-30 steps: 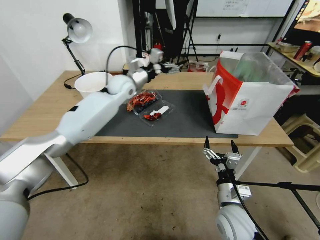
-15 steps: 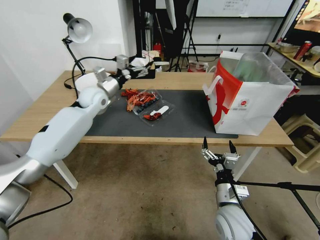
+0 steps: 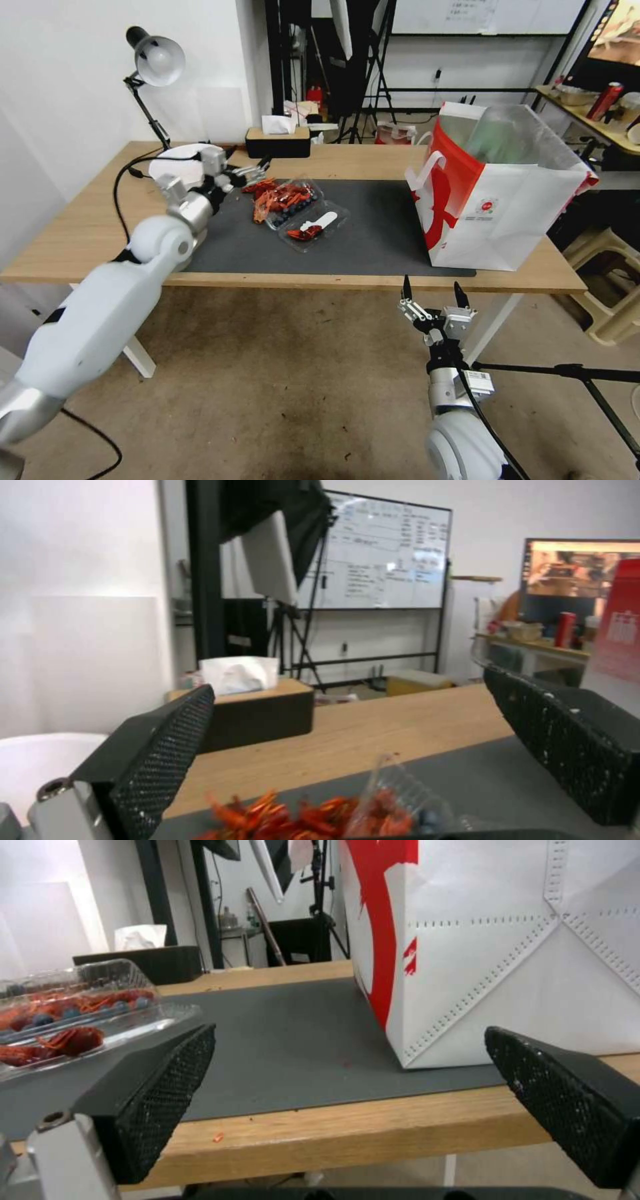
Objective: Pick up the trash from the table and place it into the takeout bag.
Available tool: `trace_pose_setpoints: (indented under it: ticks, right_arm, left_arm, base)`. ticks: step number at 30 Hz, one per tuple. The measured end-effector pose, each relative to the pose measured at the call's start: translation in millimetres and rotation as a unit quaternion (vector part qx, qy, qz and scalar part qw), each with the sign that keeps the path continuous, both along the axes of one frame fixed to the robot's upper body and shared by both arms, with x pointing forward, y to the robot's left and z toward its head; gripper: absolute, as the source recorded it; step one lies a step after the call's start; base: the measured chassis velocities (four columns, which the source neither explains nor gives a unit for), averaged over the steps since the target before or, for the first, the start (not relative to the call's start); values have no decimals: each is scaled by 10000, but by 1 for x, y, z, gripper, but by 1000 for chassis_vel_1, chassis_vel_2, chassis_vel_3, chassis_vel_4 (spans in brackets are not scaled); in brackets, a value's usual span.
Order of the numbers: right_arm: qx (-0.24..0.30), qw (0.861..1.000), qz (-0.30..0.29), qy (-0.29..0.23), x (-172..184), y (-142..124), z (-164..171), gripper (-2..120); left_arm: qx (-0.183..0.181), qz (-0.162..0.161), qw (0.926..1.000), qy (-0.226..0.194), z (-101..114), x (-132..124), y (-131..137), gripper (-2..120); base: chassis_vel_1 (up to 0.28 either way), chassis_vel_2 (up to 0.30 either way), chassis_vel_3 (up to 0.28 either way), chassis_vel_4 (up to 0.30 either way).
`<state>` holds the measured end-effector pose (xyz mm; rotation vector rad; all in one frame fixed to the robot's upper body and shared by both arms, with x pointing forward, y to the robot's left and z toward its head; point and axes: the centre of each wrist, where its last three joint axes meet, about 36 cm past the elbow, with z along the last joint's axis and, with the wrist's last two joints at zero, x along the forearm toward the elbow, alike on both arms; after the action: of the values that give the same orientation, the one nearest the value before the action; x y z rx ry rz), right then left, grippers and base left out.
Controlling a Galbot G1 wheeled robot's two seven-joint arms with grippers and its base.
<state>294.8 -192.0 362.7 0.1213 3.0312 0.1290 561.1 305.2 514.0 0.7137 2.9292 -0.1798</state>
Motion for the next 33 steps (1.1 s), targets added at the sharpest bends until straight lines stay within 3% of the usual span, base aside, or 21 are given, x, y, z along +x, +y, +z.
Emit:
trace_pose_setpoints:
  ticks: [4, 6, 19, 33]
  right_arm:
    - [-1, 10000, 13, 2, 0, 1, 0, 100]
    - [-3, 10000, 26, 5, -1, 2, -1, 100]
    - [-12, 10000, 40, 4, -2, 2, -1, 100]
    - [-42, 9999, 91, 23, -1, 3, -5, 100]
  left_arm:
    - [-14, 279, 9996, 56, -13, -23, 13, 100]
    - [-16, 544, 9985, 62, -23, -47, 20, 100]
    - [-91, 946, 9955, 61, -42, -95, 30, 100]
    - [67, 1531, 9880, 210, -84, -154, 44, 100]
  base:
    - [0, 0, 0, 0]
    - [0, 0, 0, 0]
    - [0, 0, 0, 0]
    - [0, 0, 0, 0]
